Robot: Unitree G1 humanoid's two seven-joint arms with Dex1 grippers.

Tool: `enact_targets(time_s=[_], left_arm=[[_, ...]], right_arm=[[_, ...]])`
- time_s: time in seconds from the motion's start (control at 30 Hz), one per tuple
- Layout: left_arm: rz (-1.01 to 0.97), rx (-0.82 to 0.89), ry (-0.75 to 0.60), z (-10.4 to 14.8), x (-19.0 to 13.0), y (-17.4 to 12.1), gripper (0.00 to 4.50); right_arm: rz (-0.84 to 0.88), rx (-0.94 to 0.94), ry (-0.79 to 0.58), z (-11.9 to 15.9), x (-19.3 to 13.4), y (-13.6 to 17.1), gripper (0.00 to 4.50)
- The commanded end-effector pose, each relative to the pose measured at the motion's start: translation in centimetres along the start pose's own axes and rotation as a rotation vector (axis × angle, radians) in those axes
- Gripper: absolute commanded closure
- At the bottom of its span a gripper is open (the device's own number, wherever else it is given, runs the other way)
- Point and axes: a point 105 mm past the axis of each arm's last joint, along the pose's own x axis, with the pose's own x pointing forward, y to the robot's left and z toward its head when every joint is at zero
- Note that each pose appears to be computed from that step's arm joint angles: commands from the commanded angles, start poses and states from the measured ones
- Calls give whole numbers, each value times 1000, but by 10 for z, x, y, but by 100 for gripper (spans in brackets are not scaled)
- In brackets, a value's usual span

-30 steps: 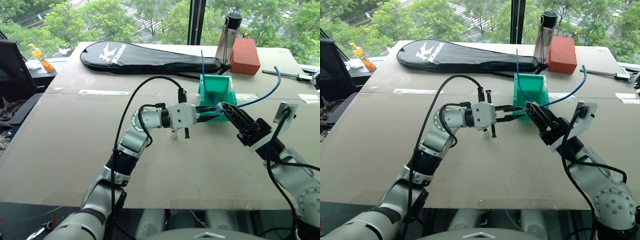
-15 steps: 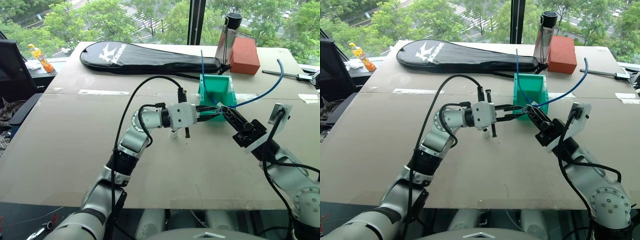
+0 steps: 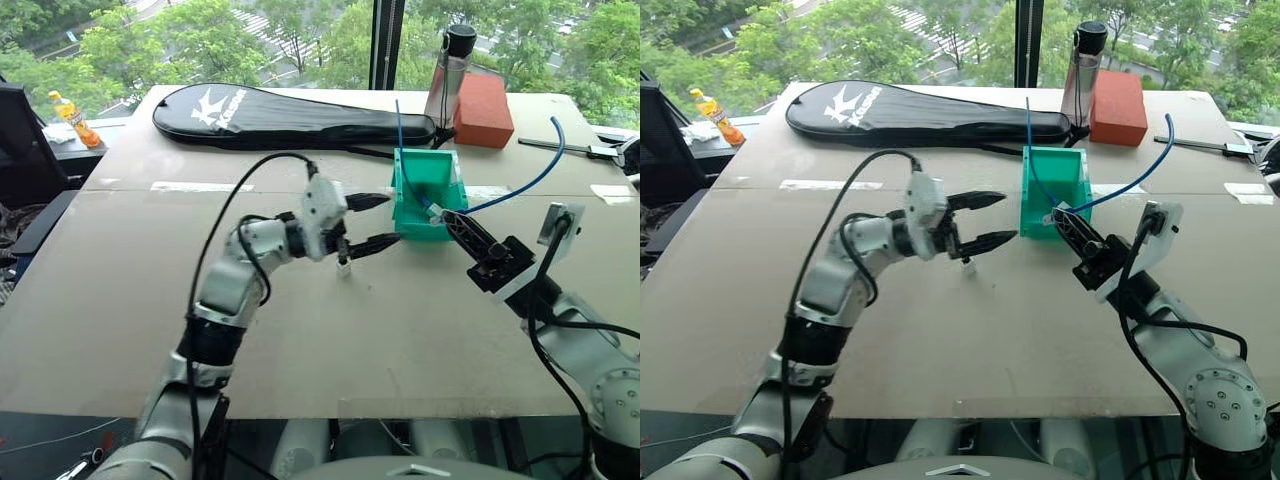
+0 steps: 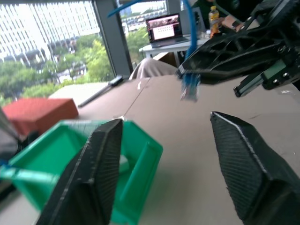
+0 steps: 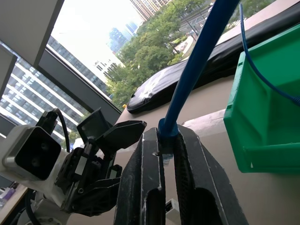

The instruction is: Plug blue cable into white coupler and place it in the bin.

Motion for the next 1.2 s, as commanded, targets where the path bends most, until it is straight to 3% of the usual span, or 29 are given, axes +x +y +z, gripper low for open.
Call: enact_targets(time_s=[0.03,0.17,0.33,0.57,0.93,1.03,1.17,1.2], left_arm=[[96,-52,10,4,-21,13,144],[198,-112,103,-24,-45,19,144],[139,-178,173,-56,-49,-7,144],[131,-132,242,-81,-46,-17,144],[182,-56,240,-97,-25,-12,144],[185,-43,244,-100,-25,-10,222],[166,-39,237,-101,-25,-8,397],[159,-38,235,-101,-26,-8,407]], right_arm=[[29,-42,-33,10,-3,3,450],[35,-47,-31,9,-2,2,450],[58,-54,-11,3,1,4,450],[52,-65,-11,3,-1,3,450],[39,-78,-18,4,-5,4,450],[31,-85,-21,5,-7,4,450],[18,-97,-22,5,-10,4,450],[17,-105,-22,5,-11,4,450]])
